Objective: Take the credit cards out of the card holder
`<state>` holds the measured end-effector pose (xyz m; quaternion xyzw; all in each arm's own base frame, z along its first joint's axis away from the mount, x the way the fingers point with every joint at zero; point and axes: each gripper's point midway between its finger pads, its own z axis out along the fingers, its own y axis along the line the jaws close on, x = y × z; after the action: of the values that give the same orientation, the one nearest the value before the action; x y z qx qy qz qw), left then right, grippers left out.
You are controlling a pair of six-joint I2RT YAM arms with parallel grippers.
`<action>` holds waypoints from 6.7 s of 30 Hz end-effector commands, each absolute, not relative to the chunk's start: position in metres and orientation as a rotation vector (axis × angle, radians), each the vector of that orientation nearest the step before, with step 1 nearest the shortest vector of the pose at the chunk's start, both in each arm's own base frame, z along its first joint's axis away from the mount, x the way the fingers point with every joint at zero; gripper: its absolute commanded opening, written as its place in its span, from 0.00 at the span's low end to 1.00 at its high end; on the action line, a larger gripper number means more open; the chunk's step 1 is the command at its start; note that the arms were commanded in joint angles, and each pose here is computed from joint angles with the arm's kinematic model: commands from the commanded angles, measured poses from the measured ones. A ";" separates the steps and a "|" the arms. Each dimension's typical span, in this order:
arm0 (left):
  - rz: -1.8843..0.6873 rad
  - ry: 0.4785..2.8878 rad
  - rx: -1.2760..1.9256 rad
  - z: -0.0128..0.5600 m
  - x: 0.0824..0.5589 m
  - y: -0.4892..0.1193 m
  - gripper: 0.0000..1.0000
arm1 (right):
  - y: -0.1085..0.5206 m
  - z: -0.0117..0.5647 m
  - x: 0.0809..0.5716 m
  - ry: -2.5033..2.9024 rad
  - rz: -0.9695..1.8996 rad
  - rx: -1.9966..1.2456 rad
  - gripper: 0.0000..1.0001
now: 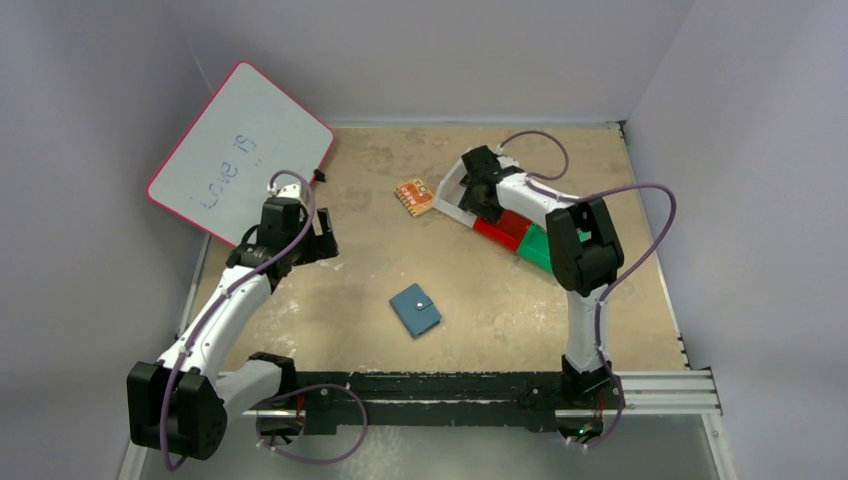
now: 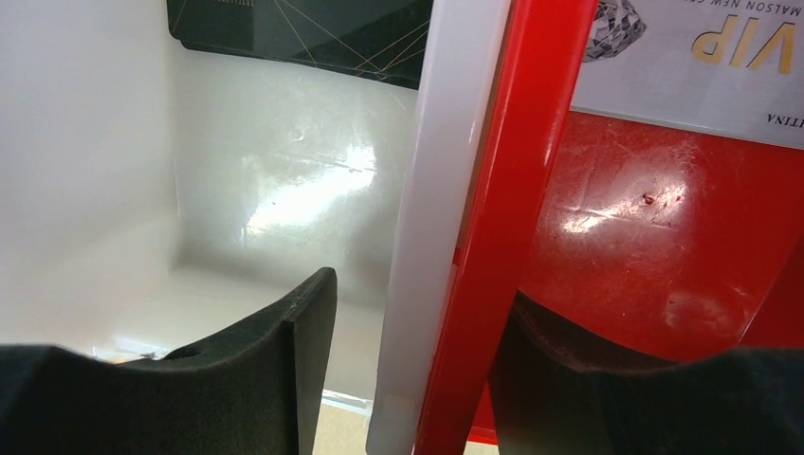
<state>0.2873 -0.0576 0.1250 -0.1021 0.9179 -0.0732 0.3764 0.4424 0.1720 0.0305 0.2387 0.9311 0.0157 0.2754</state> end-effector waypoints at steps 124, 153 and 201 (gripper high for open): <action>-0.720 2.470 -0.344 0.070 0.221 -0.204 0.66 | 0.316 0.072 0.201 2.519 0.396 -0.118 0.46; -0.664 2.558 -0.338 0.028 0.206 -0.219 0.48 | 0.317 0.037 0.211 2.570 0.334 -0.267 0.51; -0.351 2.661 -0.164 -0.002 0.193 -0.198 0.37 | 0.309 0.069 0.209 2.483 0.629 -0.170 0.35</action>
<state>0.2100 -0.2252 0.0227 -0.0751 0.9453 -0.1937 0.2513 0.2050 0.2989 0.0542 -0.0127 0.9304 0.2720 0.2453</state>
